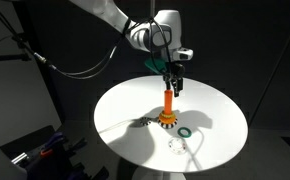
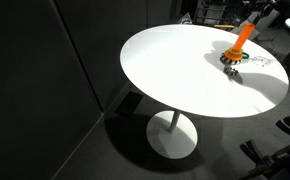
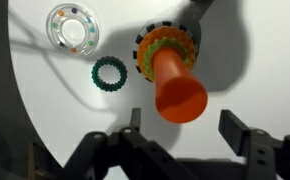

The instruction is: Put the yellow ring on the orange stand then move the stand to the left

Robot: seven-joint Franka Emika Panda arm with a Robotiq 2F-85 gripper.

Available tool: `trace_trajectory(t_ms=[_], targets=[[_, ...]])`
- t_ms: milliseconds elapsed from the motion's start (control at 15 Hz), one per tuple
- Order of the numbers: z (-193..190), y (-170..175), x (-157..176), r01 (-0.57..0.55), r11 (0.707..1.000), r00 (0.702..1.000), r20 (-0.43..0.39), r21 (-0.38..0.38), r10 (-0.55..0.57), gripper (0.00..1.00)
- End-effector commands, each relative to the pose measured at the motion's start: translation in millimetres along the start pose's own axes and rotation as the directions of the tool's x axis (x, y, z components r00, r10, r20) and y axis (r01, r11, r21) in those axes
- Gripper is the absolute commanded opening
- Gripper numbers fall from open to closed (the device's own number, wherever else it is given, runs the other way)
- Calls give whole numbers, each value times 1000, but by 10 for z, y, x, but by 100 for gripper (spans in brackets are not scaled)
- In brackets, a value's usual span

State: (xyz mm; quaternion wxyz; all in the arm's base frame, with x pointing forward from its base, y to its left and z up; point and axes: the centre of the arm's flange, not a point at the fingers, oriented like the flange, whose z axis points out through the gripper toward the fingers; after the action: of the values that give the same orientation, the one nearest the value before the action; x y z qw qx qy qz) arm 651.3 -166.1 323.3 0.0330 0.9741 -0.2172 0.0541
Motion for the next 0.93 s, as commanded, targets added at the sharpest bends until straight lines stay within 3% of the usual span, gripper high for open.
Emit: trace_trajectory(t_ms=[0, 200, 333, 467, 600, 867], targets=[[5, 24, 96, -5, 1000, 1000, 24, -8, 5, 100], [27, 32, 80, -2, 1000, 999, 37, -11, 3, 100], [49, 34, 67, -3, 1000, 999, 52, -9, 4, 75], [70, 31, 53, -3, 1000, 998, 63, -11, 4, 67], [87, 31, 45, -2, 1000, 998, 70, -12, 3, 48], [55, 38, 21, -1, 1000, 997, 75, -10, 1, 19]])
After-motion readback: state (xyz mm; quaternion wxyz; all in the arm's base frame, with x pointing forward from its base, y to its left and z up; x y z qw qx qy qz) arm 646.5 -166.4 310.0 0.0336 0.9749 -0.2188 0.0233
